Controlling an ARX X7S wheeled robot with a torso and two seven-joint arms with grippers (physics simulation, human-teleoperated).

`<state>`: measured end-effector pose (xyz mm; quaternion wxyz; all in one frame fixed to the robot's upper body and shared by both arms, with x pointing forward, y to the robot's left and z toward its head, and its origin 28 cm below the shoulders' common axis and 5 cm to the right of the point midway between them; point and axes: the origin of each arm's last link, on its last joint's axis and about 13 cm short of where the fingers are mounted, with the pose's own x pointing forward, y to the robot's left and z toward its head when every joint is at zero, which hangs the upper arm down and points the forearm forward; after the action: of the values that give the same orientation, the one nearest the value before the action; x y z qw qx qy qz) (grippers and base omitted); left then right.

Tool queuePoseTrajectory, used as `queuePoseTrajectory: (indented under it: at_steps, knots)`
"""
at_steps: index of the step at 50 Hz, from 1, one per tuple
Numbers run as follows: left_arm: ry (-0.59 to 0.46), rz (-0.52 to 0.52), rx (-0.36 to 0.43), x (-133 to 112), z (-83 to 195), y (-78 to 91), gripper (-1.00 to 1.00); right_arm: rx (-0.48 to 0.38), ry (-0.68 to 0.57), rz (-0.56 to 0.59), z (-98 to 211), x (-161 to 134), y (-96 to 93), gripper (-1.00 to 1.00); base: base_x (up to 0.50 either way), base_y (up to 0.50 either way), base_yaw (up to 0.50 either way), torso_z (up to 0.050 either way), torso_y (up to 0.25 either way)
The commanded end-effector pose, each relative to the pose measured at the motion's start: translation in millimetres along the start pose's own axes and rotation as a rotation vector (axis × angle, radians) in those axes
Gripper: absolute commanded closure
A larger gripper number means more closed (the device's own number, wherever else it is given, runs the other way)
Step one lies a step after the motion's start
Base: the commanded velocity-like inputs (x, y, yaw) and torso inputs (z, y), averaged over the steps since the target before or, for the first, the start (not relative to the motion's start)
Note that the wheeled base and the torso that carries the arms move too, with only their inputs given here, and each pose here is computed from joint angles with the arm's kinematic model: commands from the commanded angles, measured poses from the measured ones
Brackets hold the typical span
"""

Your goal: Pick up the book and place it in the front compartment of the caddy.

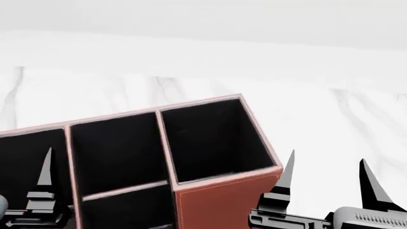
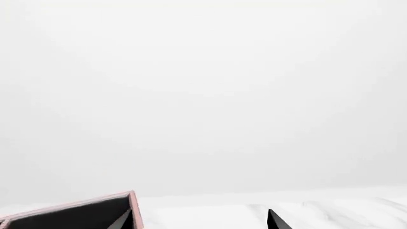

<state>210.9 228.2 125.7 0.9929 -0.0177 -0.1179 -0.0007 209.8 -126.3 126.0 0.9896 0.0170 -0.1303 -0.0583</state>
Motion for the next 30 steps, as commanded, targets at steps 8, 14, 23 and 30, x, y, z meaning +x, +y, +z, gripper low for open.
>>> queuePoseTrajectory:
  at_steps: [8,14,23,30]
  knots:
    - [0.005,0.0,-0.003,0.5,-1.5,0.0,-1.0,-0.005,-0.007,-0.001,-0.8,0.3,-0.2,-1.0,0.0,0.0,0.5,0.0,0.0]
    - [0.005,0.0,-0.004,0.2,-1.9,-0.1,-1.0,-0.007,-0.008,0.001,-0.8,0.0,-0.2,-1.0,0.0,0.0,0.5,0.0,0.0]
    - [0.008,0.0,-0.008,0.1,-2.2,0.1,-1.0,-0.004,-0.007,0.001,-1.2,0.1,-0.5,-1.0,0.0,0.0,0.5,0.0,0.0]
    - [0.025,-0.01,-0.041,0.8,-2.1,0.4,-1.0,0.01,0.004,-0.006,-1.5,1.5,-1.1,-1.0,-0.02,0.08,0.21,0.0,0.0]
